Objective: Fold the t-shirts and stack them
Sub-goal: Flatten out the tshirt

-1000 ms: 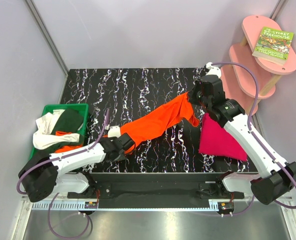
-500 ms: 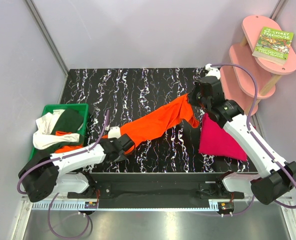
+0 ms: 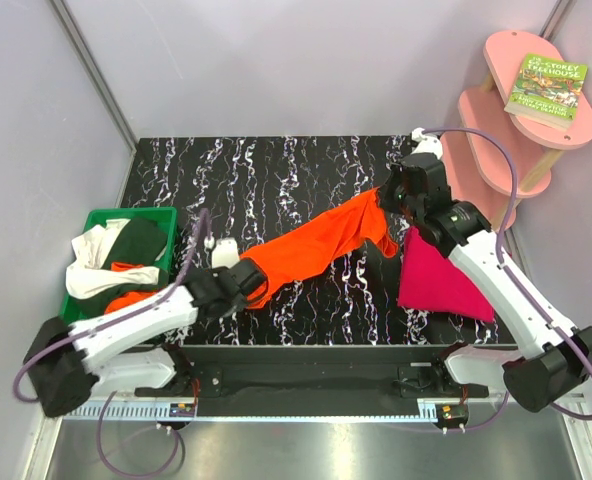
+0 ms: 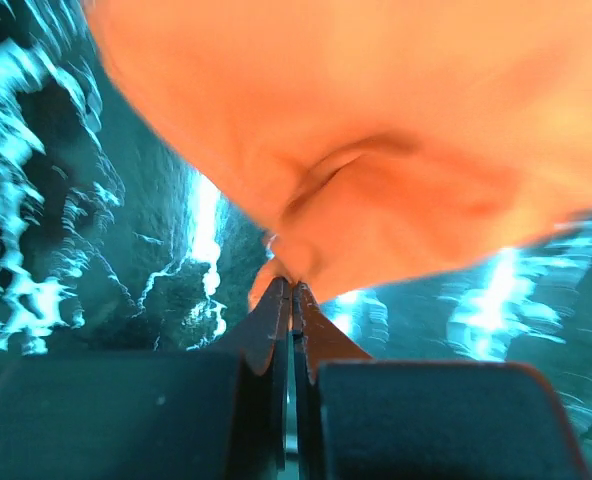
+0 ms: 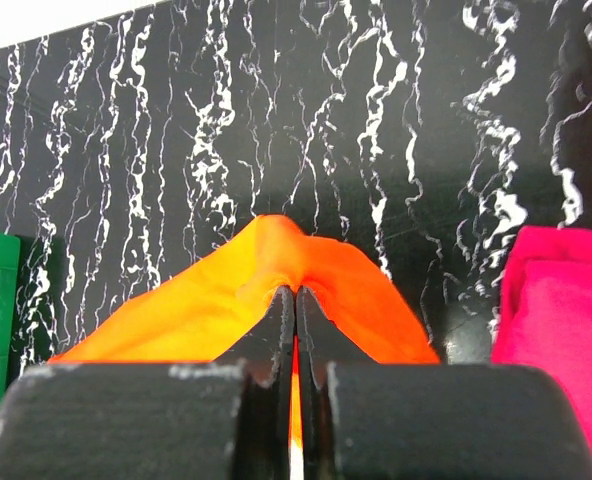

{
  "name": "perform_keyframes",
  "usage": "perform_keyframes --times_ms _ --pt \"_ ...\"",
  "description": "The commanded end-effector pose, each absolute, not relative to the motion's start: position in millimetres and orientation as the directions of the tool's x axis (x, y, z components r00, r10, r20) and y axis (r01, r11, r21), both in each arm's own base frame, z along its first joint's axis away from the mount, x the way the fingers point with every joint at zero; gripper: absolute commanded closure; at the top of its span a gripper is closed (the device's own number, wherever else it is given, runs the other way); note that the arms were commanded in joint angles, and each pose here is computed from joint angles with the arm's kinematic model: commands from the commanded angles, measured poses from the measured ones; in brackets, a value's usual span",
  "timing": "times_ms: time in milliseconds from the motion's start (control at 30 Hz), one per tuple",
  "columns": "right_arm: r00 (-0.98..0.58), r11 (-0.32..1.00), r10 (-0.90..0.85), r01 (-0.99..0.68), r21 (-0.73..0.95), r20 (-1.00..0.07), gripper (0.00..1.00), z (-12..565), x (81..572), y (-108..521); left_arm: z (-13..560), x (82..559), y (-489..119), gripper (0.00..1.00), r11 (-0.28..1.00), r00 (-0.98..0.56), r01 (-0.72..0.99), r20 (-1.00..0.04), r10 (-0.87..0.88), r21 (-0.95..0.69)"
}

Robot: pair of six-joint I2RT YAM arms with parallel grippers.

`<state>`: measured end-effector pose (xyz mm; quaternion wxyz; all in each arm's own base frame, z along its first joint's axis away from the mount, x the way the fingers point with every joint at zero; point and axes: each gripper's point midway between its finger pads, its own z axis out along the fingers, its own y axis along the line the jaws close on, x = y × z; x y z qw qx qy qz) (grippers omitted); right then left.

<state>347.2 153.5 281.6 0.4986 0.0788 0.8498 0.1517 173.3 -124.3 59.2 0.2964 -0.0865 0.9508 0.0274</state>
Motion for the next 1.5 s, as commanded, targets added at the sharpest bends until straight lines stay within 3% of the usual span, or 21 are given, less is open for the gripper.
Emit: perform_keyframes --times_ms 0,133,233,367,667,900,1133,1467 --pt "-0.262 0.944 0.298 -0.065 0.325 -0.918 1.00 386 348 135 197 215 -119 1.00 0.977 -0.568 -0.179 -0.799 -0.197 -0.114" --pt "-0.109 0.948 0.306 -0.058 0.314 -0.946 1.00 456 349 120 327 231 -105 1.00 0.959 -0.354 -0.179 -0.895 -0.272 -0.220" --pt "-0.008 0.941 0.330 -0.074 0.329 -0.944 1.00 505 345 113 390 233 -91 1.00 0.945 -0.237 -0.180 -0.920 -0.312 -0.274" --pt "0.074 0.935 0.348 -0.096 0.341 -0.935 1.00 541 334 106 432 231 -77 1.00 0.934 -0.154 -0.184 -0.929 -0.336 -0.308" --pt "0.173 0.917 0.387 -0.173 0.359 -0.906 1.00 582 281 86 465 197 -20 1.00 0.899 -0.033 -0.207 -0.915 -0.401 -0.386" --pt "0.150 0.910 0.394 -0.199 0.363 -0.907 1.00 578 264 84 470 198 -23 1.00 0.908 -0.039 -0.186 -0.920 -0.390 -0.377" --pt "0.024 0.923 0.362 -0.152 0.354 -0.932 1.00 531 287 96 447 213 -44 1.00 0.931 -0.088 -0.193 -0.940 -0.330 -0.309" --pt "-0.183 0.949 0.302 -0.040 0.314 -0.935 1.00 421 318 108 381 258 -87 1.00 0.954 -0.232 -0.174 -0.932 -0.279 -0.243"
